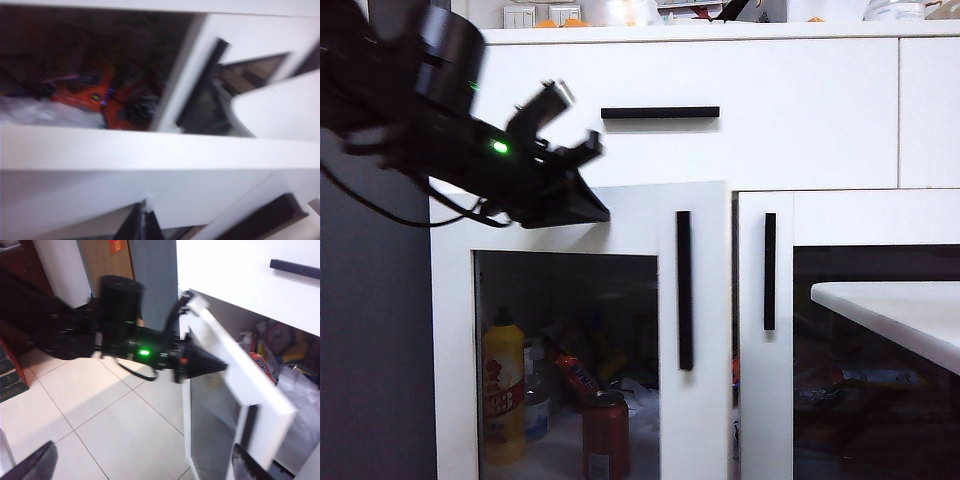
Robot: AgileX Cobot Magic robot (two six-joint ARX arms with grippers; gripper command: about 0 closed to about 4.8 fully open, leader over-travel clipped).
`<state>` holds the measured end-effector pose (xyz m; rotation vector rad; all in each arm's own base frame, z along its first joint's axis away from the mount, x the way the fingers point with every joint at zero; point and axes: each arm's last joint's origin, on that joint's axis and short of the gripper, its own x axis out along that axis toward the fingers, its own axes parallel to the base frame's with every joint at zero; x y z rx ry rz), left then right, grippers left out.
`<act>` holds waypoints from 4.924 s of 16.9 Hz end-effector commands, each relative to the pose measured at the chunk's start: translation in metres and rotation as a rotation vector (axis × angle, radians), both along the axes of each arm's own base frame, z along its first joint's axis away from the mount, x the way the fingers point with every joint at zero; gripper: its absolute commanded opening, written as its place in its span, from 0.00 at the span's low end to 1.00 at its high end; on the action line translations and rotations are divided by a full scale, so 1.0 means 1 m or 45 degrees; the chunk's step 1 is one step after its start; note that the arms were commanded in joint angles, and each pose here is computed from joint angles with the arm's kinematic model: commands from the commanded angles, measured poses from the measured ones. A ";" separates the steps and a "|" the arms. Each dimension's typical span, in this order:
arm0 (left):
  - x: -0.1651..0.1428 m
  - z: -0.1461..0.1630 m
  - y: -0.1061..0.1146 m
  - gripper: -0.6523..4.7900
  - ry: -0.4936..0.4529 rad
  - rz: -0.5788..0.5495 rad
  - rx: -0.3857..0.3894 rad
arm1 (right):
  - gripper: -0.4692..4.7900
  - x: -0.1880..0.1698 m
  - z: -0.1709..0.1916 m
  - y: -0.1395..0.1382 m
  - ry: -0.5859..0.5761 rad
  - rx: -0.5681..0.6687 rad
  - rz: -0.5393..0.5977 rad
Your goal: Open the left door of the white cabinet, pick up a can of beverage from the table on the right, place it inside the cabinet, and finally close the cabinet door.
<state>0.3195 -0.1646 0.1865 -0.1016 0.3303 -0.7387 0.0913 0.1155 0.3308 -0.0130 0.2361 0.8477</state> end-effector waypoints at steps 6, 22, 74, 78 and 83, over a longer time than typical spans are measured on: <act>0.041 0.001 -0.021 0.11 -0.086 0.071 -0.017 | 0.95 0.000 0.003 -0.001 -0.016 0.016 -0.004; 0.097 0.005 -0.043 0.11 -0.320 0.199 0.074 | 0.95 -0.002 0.002 -0.002 0.006 0.009 -0.007; -0.225 -0.041 0.112 0.11 -0.002 0.188 -0.070 | 0.21 -0.030 -0.185 -0.041 -0.053 -0.012 -0.011; -0.226 -0.038 0.114 0.11 -0.038 0.191 -0.093 | 0.21 -0.029 -0.183 -0.042 -0.065 0.004 -0.027; -0.224 -0.026 0.140 0.11 -0.227 0.483 -0.166 | 0.21 -0.004 -0.183 -0.075 -0.068 -0.007 -0.569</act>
